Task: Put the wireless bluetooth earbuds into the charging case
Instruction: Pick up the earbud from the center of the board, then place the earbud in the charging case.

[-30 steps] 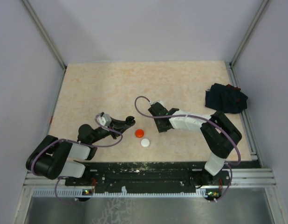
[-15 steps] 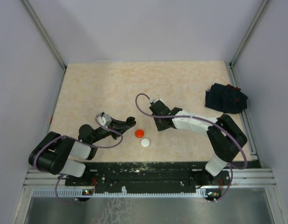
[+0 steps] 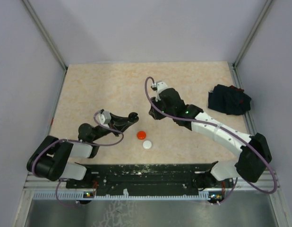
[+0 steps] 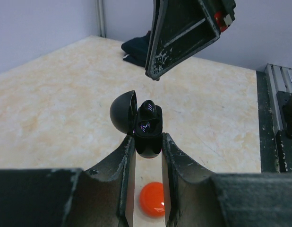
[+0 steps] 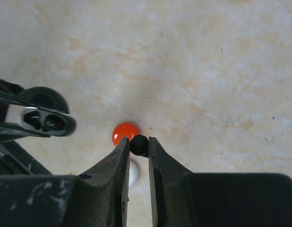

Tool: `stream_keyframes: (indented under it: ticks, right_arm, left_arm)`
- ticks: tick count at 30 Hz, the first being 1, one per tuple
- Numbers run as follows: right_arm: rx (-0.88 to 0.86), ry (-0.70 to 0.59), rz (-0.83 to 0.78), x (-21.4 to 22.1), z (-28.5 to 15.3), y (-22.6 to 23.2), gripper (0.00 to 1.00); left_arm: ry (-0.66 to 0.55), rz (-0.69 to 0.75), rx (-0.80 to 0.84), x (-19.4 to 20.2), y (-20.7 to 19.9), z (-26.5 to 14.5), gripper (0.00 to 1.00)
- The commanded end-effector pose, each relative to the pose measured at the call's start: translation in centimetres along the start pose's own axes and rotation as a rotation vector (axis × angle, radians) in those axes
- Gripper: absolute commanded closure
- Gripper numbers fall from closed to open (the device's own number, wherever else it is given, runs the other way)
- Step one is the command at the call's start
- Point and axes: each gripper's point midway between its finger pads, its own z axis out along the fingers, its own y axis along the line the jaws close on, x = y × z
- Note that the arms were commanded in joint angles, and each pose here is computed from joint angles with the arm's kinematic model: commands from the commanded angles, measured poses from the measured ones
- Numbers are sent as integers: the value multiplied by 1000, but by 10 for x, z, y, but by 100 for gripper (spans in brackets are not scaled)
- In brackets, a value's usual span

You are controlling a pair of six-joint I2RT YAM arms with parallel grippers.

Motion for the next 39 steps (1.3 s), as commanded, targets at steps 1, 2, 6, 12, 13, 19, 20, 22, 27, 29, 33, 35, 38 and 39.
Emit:
stream_keyframes:
  ticks: [1, 2, 6, 12, 13, 19, 20, 22, 27, 29, 33, 35, 38, 39]
  right_arm:
    - [-191, -239, -23, -77, -43, 44, 87]
    - [-219, -265, -25, -85, -49, 50, 87]
    - [-335, -346, -33, -104, -75, 71, 87]
    - [-518, -410, -44, -118, -106, 102, 87]
    - [-546, -422, -43, -119, -112, 106, 87]
    - [-664, -457, -57, -124, -127, 124, 87]
    - [-676, -460, -56, -124, -128, 125, 87]
    - [-699, -463, -54, -125, -128, 129, 87]
    - [-740, -446, -46, -123, -124, 135, 87]
    - [-746, -438, -38, -120, -120, 136, 87]
    - [-741, -417, -32, -116, -112, 135, 87]
    - [-739, -408, -27, -113, -108, 134, 87]
    - [-743, -403, -20, -111, -105, 135, 87]
    - [-746, -402, -17, -111, -104, 135, 87]
  left_arm:
    - [-132, 131, 64, -49, -4, 12, 100]
    - [-142, 143, 73, -55, -4, 14, 100]
    - [-163, 177, 112, -70, -6, 21, 100]
    - [-193, 240, 175, -91, -13, 27, 100]
    - [-195, 250, 183, -93, -14, 28, 100]
    - [-177, 299, 229, -99, -15, 34, 100]
    - [-175, 309, 236, -100, -15, 35, 100]
    - [-172, 320, 246, -101, -16, 35, 100]
    - [-170, 345, 253, -106, -17, 37, 100]
    - [-170, 351, 252, -107, -17, 37, 100]
    - [-183, 354, 252, -112, -19, 36, 100]
    - [-189, 353, 250, -114, -19, 35, 100]
    - [-200, 349, 253, -117, -21, 35, 100]
    - [-204, 346, 253, -118, -22, 35, 100]
